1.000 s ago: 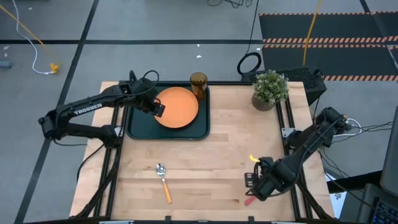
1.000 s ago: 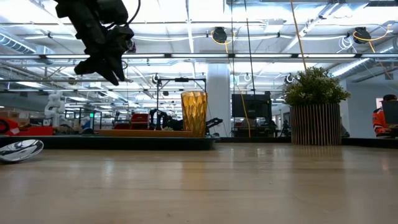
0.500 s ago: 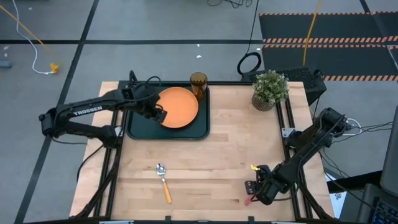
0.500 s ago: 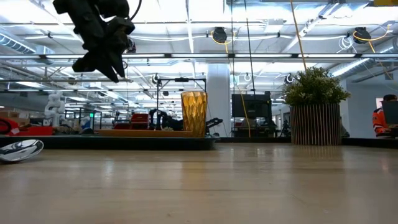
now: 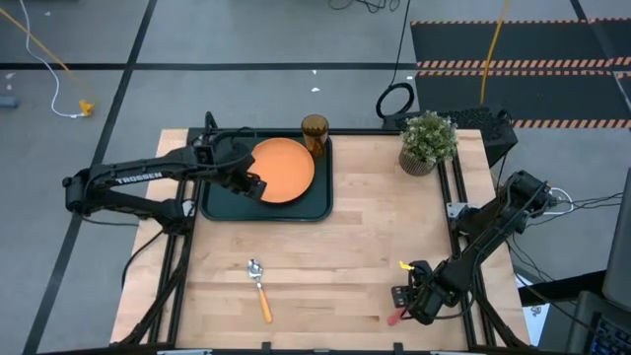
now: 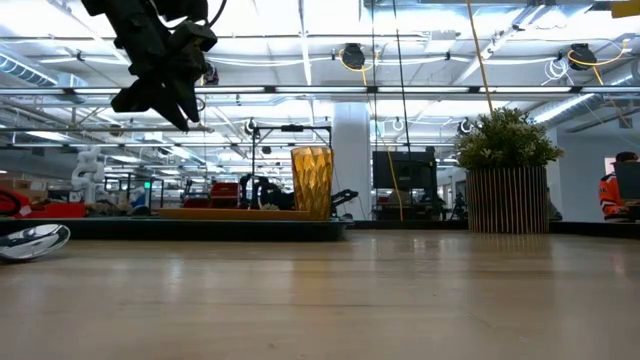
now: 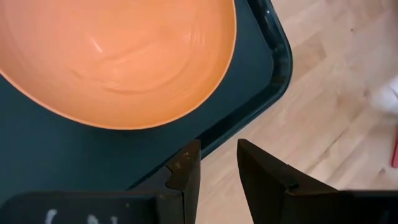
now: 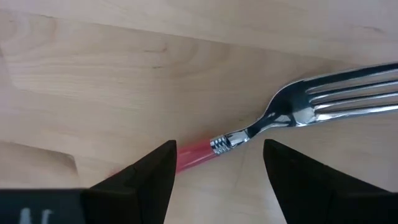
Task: Pick and place plate/cup/fork/spoon on tray
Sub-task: Put the pink fork on the black serving tray to the left of the orange plate
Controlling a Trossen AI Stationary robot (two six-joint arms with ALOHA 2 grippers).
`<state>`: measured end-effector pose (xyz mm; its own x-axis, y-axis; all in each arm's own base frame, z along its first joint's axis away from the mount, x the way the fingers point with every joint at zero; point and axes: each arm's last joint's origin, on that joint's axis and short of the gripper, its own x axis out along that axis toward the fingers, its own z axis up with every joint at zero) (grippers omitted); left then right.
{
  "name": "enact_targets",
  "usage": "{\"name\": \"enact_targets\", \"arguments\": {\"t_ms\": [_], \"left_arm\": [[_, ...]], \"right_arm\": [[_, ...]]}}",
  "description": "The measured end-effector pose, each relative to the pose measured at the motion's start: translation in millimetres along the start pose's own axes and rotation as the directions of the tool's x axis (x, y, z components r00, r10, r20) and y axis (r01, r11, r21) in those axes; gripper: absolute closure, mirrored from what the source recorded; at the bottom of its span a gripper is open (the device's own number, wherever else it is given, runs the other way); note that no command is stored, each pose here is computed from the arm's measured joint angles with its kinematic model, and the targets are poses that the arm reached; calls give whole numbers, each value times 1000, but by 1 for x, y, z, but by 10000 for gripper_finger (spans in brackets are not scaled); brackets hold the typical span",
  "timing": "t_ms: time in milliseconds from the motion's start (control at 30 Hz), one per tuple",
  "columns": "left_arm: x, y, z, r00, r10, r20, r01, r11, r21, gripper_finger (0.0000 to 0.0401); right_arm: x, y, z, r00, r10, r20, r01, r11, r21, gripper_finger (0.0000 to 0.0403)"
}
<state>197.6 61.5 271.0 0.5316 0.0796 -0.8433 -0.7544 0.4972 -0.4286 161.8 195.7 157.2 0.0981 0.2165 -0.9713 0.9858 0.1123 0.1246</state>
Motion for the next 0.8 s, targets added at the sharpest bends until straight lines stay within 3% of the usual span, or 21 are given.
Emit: {"name": "enact_targets", "arguments": {"t_ms": [233,467,800], "left_arm": [[0,0,0,1000,9,8,-9,1000,-8,295],[0,0,0,1000,17,16,-17,1000,-5,295],[0,0,0,999,25,24,-25,1000,-2,295]], "right_arm": [[1,1,1,1000,-9,-11,9,1000,10,170],[13,3,9,997,47,-53,-46,999,27,170],[18,0,19,997,76,30,-76,997,3,170]]}}
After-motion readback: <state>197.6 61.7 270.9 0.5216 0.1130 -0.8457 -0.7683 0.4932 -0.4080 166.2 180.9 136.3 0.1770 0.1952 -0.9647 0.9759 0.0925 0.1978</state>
